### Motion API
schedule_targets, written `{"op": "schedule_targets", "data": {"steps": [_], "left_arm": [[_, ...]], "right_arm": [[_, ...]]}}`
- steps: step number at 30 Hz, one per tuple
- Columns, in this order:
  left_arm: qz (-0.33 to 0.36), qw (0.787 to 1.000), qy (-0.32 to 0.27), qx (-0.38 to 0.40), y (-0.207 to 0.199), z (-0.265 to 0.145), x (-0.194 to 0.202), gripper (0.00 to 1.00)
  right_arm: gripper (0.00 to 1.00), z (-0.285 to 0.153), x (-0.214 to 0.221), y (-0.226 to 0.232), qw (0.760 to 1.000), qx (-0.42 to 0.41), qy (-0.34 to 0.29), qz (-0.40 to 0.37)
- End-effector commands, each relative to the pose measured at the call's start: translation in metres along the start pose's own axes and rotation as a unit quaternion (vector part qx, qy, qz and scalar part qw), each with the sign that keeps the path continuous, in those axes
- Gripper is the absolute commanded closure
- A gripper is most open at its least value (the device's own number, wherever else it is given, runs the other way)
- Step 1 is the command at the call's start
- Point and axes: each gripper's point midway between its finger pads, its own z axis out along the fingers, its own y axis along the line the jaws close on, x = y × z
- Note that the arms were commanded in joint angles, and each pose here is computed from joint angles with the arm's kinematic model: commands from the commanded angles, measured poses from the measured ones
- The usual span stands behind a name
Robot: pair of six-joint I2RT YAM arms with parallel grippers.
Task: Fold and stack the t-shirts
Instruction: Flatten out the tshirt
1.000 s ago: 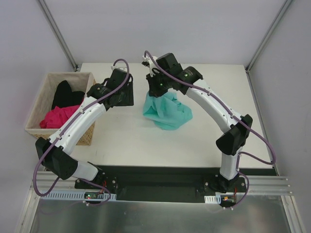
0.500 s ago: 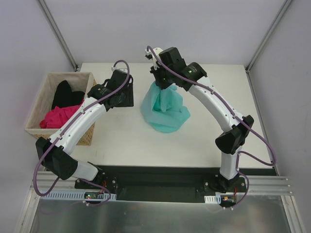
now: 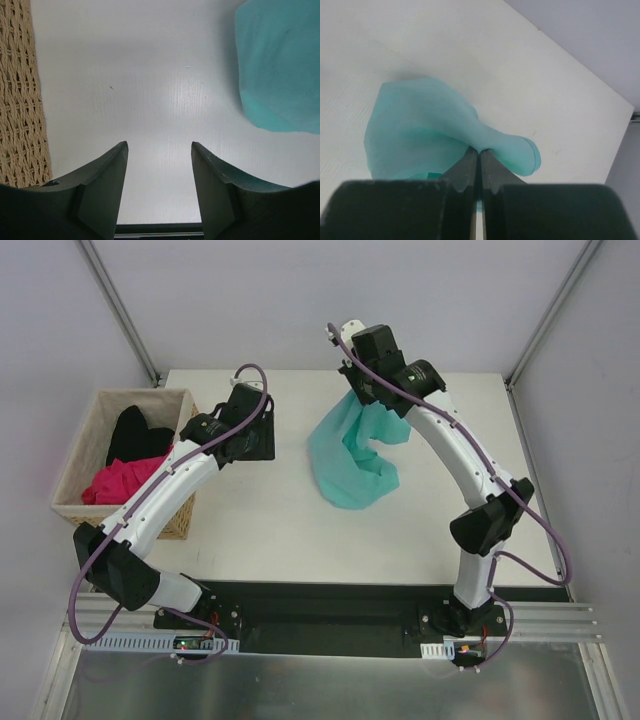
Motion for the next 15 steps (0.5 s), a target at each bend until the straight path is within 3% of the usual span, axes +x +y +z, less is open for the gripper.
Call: {"op": "schedule_targets", "data": {"steps": [1,8,15], "left_arm": [[0.012,1.0,-0.008,0.005,0.0,-0.001,-0.007,0.47],[0.016,1.0,-0.009,0.013,-0.005,0.0,-0.013,0.47],[0.014,1.0,-0.007,0.016,-0.006,0.0,-0.012,0.47]], "right_arm": [[0.99,-0.066,-0.041,-0.043,0.993,0.073,-0.091,-0.004],[0.99,-0.092,-0.065,-0.042,0.986,0.094,-0.138,-0.019],[0.99,-0.113,-0.076,-0.075,0.972,0.174,-0.158,-0.026]]}}
